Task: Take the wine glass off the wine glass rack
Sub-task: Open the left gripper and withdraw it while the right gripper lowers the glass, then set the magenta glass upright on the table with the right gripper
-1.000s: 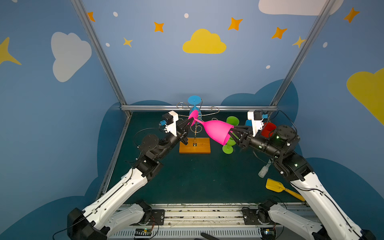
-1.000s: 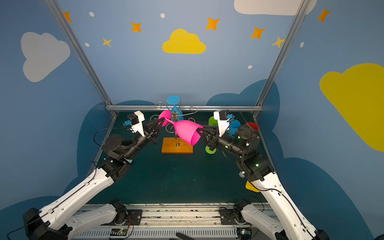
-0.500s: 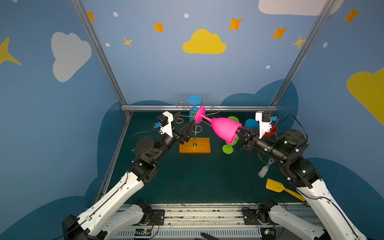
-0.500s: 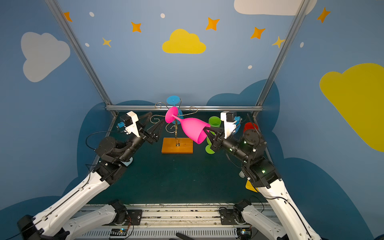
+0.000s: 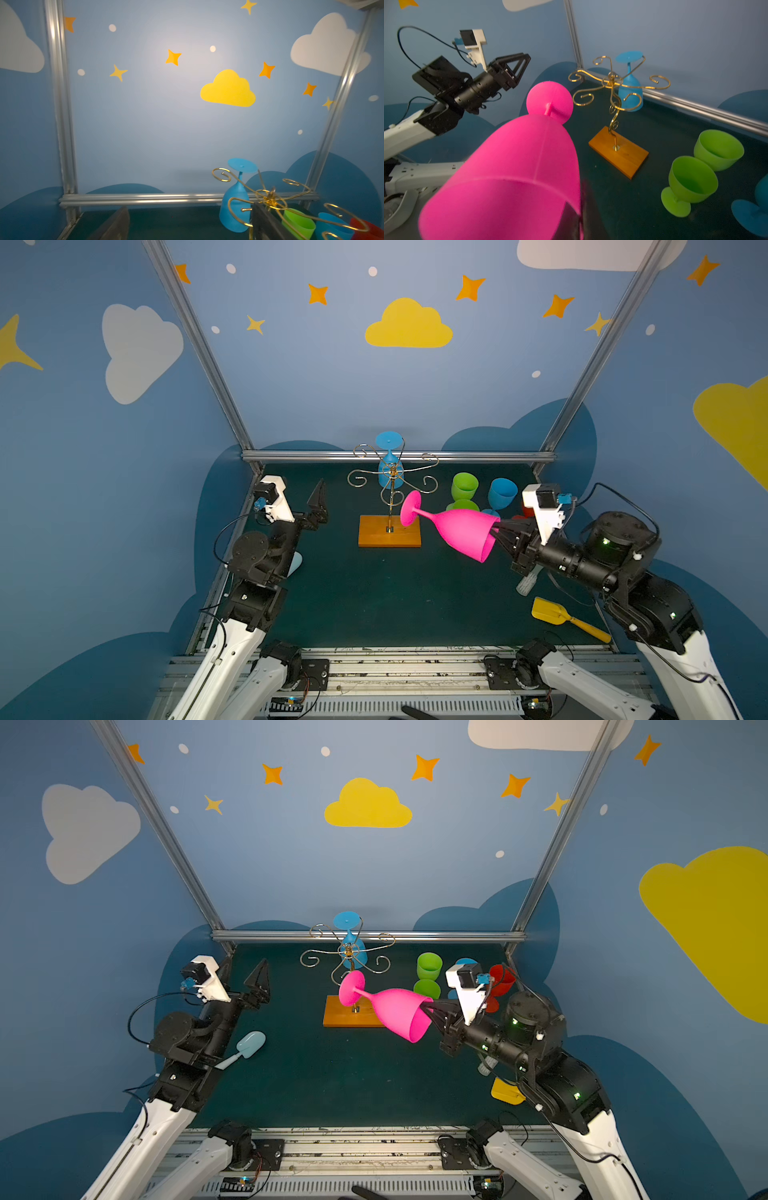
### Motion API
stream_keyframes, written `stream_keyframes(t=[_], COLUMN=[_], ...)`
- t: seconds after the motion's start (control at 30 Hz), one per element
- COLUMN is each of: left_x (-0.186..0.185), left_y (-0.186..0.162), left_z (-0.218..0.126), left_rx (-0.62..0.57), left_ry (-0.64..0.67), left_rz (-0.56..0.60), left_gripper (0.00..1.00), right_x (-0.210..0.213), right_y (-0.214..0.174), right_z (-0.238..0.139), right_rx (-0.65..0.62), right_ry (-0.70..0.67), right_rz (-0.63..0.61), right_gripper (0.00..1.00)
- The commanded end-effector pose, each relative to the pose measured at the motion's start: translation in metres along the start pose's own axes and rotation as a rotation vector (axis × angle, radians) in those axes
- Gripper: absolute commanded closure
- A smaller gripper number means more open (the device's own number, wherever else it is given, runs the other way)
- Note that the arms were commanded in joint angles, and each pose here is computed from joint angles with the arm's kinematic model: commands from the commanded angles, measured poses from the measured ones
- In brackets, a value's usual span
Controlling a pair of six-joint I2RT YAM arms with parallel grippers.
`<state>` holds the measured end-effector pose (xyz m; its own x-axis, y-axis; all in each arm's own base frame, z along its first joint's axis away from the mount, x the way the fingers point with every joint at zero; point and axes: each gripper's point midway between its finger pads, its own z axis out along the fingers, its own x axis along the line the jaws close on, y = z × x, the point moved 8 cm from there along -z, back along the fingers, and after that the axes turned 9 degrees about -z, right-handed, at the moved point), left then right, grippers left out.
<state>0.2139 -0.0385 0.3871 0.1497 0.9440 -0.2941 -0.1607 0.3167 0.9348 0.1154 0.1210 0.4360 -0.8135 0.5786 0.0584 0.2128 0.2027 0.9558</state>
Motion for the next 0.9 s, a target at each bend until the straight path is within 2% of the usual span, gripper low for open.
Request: stream_keyframes(t=[0.0, 0.23, 0.5, 0.87], left_x=[0.020, 0.044, 0.056, 0.061], left_y=[-0.015, -0.027, -0.028, -0.029], left_z=[-0.006, -0.011, -0.012, -0.013], left_rx=[0.034, 0.063, 0.078, 0.077], left_ry=[0.093, 0.158, 0.187, 0.208], left_rz=[0.006, -0.054, -0.119, -0.146], left_gripper=[0.10, 0.10, 0.10, 0.10], right_x=[-0.003, -0.019, -0.045, -0.068], right_y=[-0.038, -0.090, -0.115, -0.140], right_z=[0.008, 0.028, 0.054, 0.111], right_rx=[0.205, 0.445, 0.620, 0.781], right_ry=[-0.021, -0.143, -0.347, -0.401], right_rz=[0.022, 0.122, 0.144, 0.140], right_gripper=[1.00, 1.00, 1.00, 1.00])
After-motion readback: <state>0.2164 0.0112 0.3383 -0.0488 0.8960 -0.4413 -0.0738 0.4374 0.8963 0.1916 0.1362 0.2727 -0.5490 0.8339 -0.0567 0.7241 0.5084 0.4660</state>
